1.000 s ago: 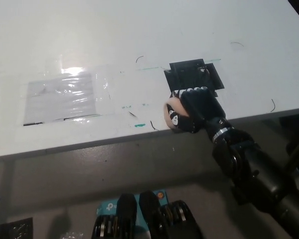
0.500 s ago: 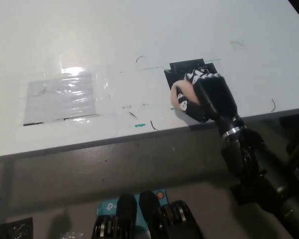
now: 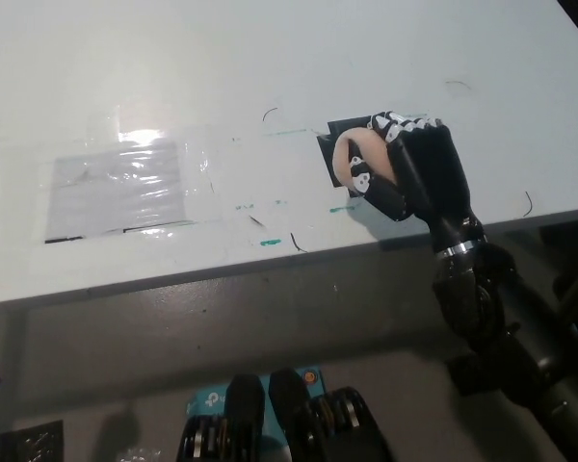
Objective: The robot uses its right hand to grab and squeeze a pink dumpling toy kept on the black mask on the desk
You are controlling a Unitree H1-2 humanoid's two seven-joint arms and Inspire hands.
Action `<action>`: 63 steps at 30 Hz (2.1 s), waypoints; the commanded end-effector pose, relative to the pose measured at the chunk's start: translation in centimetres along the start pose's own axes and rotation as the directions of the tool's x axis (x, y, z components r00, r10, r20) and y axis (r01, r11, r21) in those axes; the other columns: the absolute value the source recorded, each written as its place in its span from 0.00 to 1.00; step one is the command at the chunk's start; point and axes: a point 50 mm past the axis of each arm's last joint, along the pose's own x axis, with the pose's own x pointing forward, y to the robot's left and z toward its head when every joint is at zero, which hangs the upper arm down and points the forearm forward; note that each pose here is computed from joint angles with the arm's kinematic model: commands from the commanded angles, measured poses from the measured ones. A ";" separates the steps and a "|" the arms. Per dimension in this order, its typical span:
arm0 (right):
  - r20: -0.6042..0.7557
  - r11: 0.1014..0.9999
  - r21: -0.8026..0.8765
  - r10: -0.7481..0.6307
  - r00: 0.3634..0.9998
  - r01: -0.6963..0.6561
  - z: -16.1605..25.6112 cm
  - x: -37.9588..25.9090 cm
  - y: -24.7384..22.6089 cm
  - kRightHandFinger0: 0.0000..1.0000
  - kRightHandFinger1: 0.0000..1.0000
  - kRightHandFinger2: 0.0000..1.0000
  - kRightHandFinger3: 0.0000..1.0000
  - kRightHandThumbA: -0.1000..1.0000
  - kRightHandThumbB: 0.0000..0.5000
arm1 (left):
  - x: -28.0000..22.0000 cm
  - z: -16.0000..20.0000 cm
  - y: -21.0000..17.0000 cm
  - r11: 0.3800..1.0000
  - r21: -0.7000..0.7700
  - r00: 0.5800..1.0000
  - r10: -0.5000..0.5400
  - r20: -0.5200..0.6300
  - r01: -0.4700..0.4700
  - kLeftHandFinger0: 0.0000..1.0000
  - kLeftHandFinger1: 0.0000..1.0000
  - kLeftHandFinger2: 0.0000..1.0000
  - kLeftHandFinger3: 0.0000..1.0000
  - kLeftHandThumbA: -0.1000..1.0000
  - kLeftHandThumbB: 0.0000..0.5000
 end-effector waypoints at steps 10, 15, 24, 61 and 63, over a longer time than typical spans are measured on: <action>-0.197 0.951 -0.162 0.229 0.953 -0.262 -0.8 1.9 0.3 1.00 1.00 1.00 1.00 0.45 0.26 | 0.2 2.8 1.2 0.998 0.059 0.998 -0.006 0.056 0.003 0.00 0.00 0.08 0.11 1.00 1.00; -0.199 0.942 -0.219 0.211 0.957 -0.253 -1.2 1.7 0.8 1.00 1.00 1.00 1.00 0.29 0.29 | 0.3 3.0 1.3 0.998 0.062 0.998 -0.003 0.057 0.000 0.00 0.00 0.08 0.10 1.00 1.00; -0.242 0.939 -0.225 0.203 0.949 -0.258 -1.5 0.9 1.3 1.00 1.00 1.00 1.00 0.33 0.42 | 0.3 2.7 1.4 0.998 0.062 0.999 -0.003 0.053 0.000 0.00 0.01 0.08 0.09 1.00 1.00; -0.543 0.882 0.424 0.066 0.837 0.206 -3.7 -13.1 -8.2 0.48 0.58 0.72 0.94 0.00 0.27 | -0.6 1.4 1.5 0.999 0.053 1.000 0.008 0.028 -0.009 0.00 0.00 0.07 0.09 1.00 1.00; -0.625 0.868 0.423 0.070 0.778 0.261 -4.7 -15.2 -7.6 0.40 0.55 0.73 0.97 0.00 0.25 | -0.6 1.4 1.4 0.999 0.053 1.000 0.005 0.027 -0.007 0.00 0.00 0.06 0.09 1.00 1.00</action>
